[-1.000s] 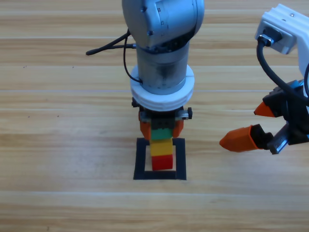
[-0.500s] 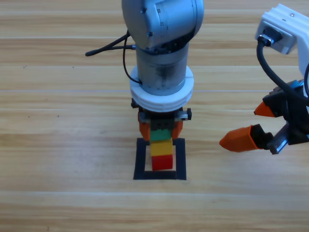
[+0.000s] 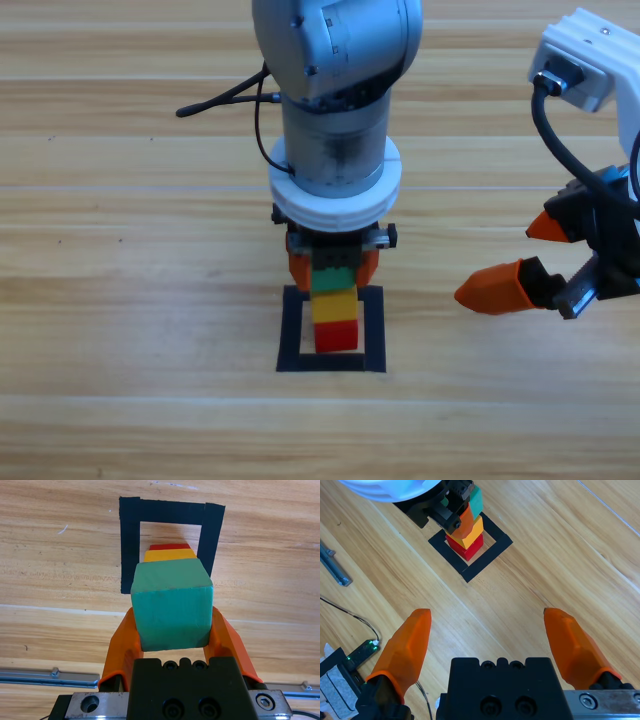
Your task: Stack the blocks in the rectangular block: red at the bottom, yellow in the middle, green on top
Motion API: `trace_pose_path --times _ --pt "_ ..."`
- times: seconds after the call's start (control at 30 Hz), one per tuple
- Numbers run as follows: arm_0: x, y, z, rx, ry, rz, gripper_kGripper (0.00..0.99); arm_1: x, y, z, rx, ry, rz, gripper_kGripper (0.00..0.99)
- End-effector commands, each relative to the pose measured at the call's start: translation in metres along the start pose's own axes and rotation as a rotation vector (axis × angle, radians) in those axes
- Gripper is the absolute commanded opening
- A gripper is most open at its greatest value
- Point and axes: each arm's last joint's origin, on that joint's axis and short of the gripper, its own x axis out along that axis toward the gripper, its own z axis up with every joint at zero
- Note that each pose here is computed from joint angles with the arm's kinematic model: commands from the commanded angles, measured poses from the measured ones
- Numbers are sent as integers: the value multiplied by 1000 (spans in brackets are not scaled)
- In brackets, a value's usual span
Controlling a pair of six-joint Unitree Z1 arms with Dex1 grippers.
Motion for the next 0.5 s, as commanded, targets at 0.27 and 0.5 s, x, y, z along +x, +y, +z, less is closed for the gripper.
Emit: trace_pose_path --times 0.27,0.5 --pt "8 -2 -11 9 20 32 28 6 -8 -5 16 11 -17 989" --pt "11 -2 -10 8 23 38 29 6 -8 -5 16 11 -17 989"
